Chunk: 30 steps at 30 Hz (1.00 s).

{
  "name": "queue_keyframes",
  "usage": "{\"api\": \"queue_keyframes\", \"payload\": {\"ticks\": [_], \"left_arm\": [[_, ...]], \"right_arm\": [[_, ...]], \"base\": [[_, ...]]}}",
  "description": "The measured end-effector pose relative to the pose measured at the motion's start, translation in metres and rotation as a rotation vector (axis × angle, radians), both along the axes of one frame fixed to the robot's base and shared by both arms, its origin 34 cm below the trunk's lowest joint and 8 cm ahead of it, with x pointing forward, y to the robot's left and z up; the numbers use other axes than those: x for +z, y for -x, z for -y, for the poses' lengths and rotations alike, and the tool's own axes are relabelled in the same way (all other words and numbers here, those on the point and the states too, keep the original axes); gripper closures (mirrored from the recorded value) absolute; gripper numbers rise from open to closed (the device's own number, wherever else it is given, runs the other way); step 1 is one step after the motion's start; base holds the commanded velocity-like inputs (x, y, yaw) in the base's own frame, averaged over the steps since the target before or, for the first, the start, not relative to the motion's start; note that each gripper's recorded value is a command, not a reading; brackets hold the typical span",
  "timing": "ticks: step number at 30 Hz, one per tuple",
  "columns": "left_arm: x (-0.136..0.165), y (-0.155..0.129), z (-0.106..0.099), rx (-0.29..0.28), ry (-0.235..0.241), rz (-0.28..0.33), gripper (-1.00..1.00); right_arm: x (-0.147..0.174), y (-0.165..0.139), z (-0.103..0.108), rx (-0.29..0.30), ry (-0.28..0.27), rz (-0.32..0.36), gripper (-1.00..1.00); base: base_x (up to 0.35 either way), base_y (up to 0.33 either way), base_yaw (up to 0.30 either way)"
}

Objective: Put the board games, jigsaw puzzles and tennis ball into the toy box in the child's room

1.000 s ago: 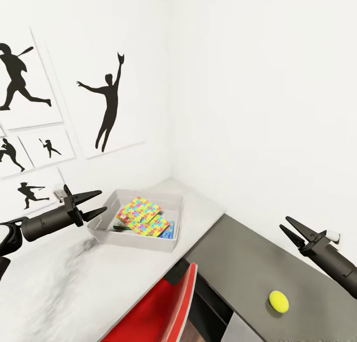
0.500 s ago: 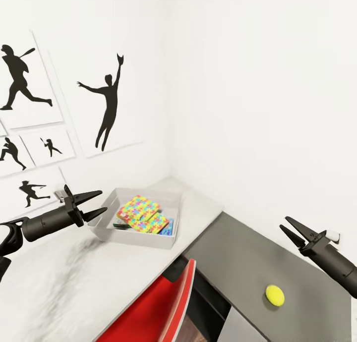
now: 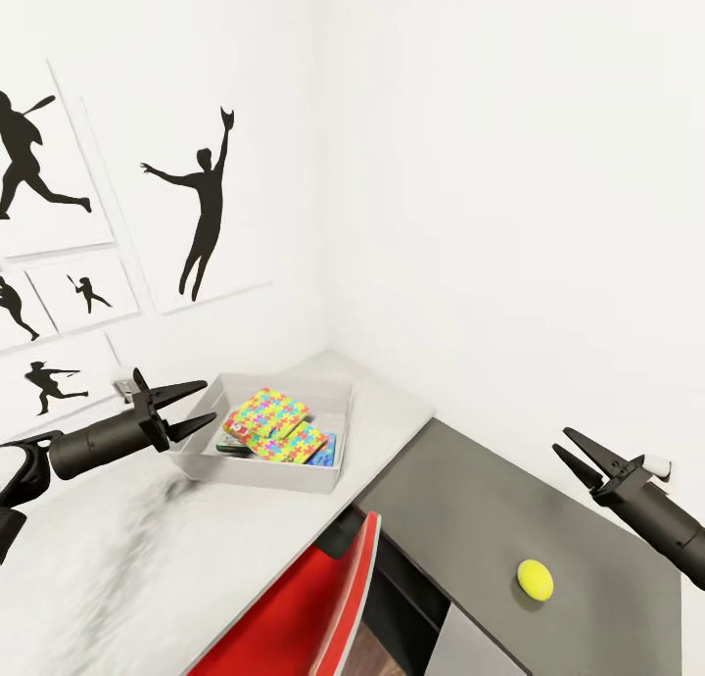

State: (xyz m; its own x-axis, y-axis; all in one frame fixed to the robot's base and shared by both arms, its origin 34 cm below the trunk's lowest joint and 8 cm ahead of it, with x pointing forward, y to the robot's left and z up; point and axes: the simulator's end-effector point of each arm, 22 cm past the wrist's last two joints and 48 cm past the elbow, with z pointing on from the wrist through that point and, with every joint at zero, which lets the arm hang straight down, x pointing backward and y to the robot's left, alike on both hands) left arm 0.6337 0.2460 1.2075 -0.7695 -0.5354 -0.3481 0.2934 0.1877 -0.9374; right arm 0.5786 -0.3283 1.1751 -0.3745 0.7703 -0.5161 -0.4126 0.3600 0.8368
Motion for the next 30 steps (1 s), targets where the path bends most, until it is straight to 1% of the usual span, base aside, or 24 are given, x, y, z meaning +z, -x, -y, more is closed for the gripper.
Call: {"api": "queue_keyframes", "payload": {"ticks": [2, 5, 6, 7, 10, 11, 12, 13, 15, 16, 18, 19, 21, 23, 25, 26, 27, 28, 30], "left_arm": [[0.000, 0.000, 0.000, 0.000, 0.000, 0.000, -1.00], [0.000, 0.000, 0.000, -0.001, 0.000, 0.000, -1.00], [0.000, 0.000, 0.000, -0.001, -0.001, 0.000, -1.00], [0.000, 0.000, 0.000, -0.001, -0.001, 0.000, -1.00], [0.000, 0.000, 0.001, -0.002, 0.000, 0.000, -1.00], [0.000, 0.000, 0.001, -0.002, 0.000, 0.000, -1.00], [0.000, 0.000, 0.001, -0.002, 0.000, 0.001, -1.00], [0.000, 0.000, 0.001, -0.002, 0.000, 0.001, -1.00], [0.000, 0.000, 0.001, -0.002, 0.000, 0.001, -1.00], [0.000, 0.000, 0.001, -0.003, 0.000, 0.001, -1.00], [0.000, 0.001, 0.002, -0.003, 0.000, 0.002, -1.00], [0.001, 0.001, 0.002, -0.004, 0.000, 0.002, -1.00], [0.000, 0.001, 0.003, -0.006, -0.001, 0.001, -1.00], [-0.001, 0.002, 0.005, -0.011, -0.003, -0.002, -1.00], [-0.004, 0.003, 0.008, -0.020, -0.008, -0.008, -1.00], [-0.005, 0.003, 0.009, -0.021, -0.009, -0.009, -1.00], [-0.006, 0.003, 0.009, -0.024, -0.010, -0.010, -1.00], [-0.006, 0.004, 0.010, -0.025, -0.011, -0.010, -1.00], [-0.006, 0.004, 0.010, -0.026, -0.012, -0.011, -1.00]], "right_arm": [[-0.003, -0.001, 0.000, -0.006, 0.007, -0.011, -1.00], [-0.018, -0.008, 0.007, -0.044, 0.044, -0.079, -1.00], [-0.030, -0.012, 0.012, -0.071, 0.068, -0.126, -1.00], [-0.036, -0.014, 0.015, -0.087, 0.080, -0.153, -1.00], [-0.077, -0.019, 0.035, -0.180, 0.160, -0.329, -1.00], [-0.084, -0.019, 0.038, -0.190, 0.171, -0.357, -1.00], [-0.095, -0.018, 0.042, -0.209, 0.191, -0.406, -1.00], [-0.100, -0.018, 0.045, -0.217, 0.200, -0.428, -1.00], [-0.118, -0.017, 0.049, -0.243, 0.246, -0.506, -1.00], [-0.123, -0.017, 0.049, -0.247, 0.260, -0.526, -1.00], [-0.141, -0.019, 0.045, -0.258, 0.330, -0.602, -1.00], [-0.146, -0.020, 0.044, -0.262, 0.352, -0.623, -1.00], [-0.165, -0.020, 0.043, -0.289, 0.446, -0.713, -1.00], [-0.175, -0.020, 0.044, -0.309, 0.498, -0.765, -1.00], [-0.193, -0.017, 0.041, -0.345, 0.626, -0.868, -1.00], [-0.197, -0.015, 0.039, -0.354, 0.667, -0.895, -1.00], [-0.203, -0.013, 0.038, -0.375, 0.742, -0.941, -1.00], [-0.205, -0.011, 0.038, -0.388, 0.784, -0.963, -1.00], [-0.208, -0.006, 0.032, -0.426, 0.906, -1.025, -1.00]], "base": [[0.000, 0.000, 0.000], [0.000, 0.000, 0.000], [0.000, 0.000, 0.000], [0.000, 0.000, 0.000], [0.000, 0.000, 0.000], [0.000, 0.000, 0.000], [0.000, 0.000, 0.000], [0.000, 0.000, 0.000], [0.000, 0.000, 0.000], [0.000, 0.000, 0.000], [0.000, 0.000, 0.000], [0.000, 0.000, 0.000], [0.000, 0.000, 0.000], [0.000, 0.000, 0.000], [0.000, 0.000, 0.000], [0.000, 0.000, 0.000], [0.000, 0.000, 0.000], [0.000, 0.000, 0.000], [0.000, 0.000, 0.000]]}}
